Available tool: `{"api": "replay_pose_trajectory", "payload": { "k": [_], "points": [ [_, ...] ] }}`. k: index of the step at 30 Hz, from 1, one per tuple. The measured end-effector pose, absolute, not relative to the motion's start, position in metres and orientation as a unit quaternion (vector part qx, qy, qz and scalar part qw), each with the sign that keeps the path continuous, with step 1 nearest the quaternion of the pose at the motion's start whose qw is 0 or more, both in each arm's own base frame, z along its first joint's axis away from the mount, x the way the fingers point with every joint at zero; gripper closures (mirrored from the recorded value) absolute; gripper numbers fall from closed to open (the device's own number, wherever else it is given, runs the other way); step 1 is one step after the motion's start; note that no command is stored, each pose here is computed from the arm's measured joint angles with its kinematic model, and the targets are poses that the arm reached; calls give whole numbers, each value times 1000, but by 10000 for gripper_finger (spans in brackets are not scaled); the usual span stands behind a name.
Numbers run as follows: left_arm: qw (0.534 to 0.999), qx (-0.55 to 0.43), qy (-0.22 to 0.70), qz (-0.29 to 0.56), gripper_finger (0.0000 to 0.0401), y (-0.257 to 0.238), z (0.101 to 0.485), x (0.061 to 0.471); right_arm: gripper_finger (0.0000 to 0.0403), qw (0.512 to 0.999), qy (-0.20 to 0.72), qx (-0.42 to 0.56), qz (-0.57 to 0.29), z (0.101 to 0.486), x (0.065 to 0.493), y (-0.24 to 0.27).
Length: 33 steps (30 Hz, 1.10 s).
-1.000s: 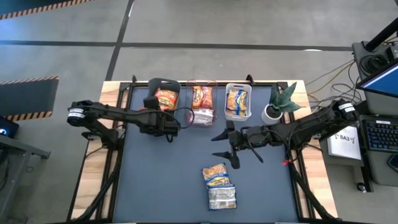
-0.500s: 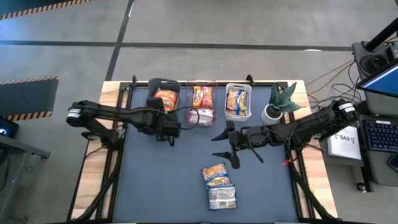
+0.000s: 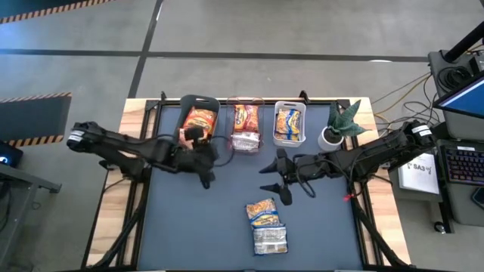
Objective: Sort Maruchan noodles
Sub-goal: Put the blue noodle pack into the white bin
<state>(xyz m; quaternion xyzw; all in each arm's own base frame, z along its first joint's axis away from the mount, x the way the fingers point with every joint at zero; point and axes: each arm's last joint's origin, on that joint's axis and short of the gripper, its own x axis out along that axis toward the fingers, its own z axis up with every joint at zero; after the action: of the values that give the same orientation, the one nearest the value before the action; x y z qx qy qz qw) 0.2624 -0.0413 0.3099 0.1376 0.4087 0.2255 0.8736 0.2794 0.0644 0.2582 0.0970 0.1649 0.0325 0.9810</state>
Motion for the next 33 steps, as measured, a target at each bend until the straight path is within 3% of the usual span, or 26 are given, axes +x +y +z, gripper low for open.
{"api": "replay_pose_trajectory", "payload": {
  "k": [6, 11, 16, 21, 29, 33],
  "points": [
    [909, 124, 352, 188, 278, -62, 288, 255, 146, 956, 218, 195, 19, 249, 276, 65],
    [917, 118, 335, 181, 278, -68, 269, 258, 153, 921, 253, 292, 44, 248, 274, 68],
    [916, 120, 337, 181, 278, -70, 258, 267, 166, 895, 301, 325, 50, 249, 273, 77],
    [914, 127, 341, 181, 278, -72, 253, 271, 210, 872, 380, 307, 28, 243, 283, 90],
    [916, 130, 335, 180, 278, -73, 254, 273, 312, 817, 539, 205, 5, 216, 297, 107],
    [916, 135, 333, 179, 278, -73, 254, 274, 354, 824, 543, 155, 38, 201, 308, 114]
  ]
}}
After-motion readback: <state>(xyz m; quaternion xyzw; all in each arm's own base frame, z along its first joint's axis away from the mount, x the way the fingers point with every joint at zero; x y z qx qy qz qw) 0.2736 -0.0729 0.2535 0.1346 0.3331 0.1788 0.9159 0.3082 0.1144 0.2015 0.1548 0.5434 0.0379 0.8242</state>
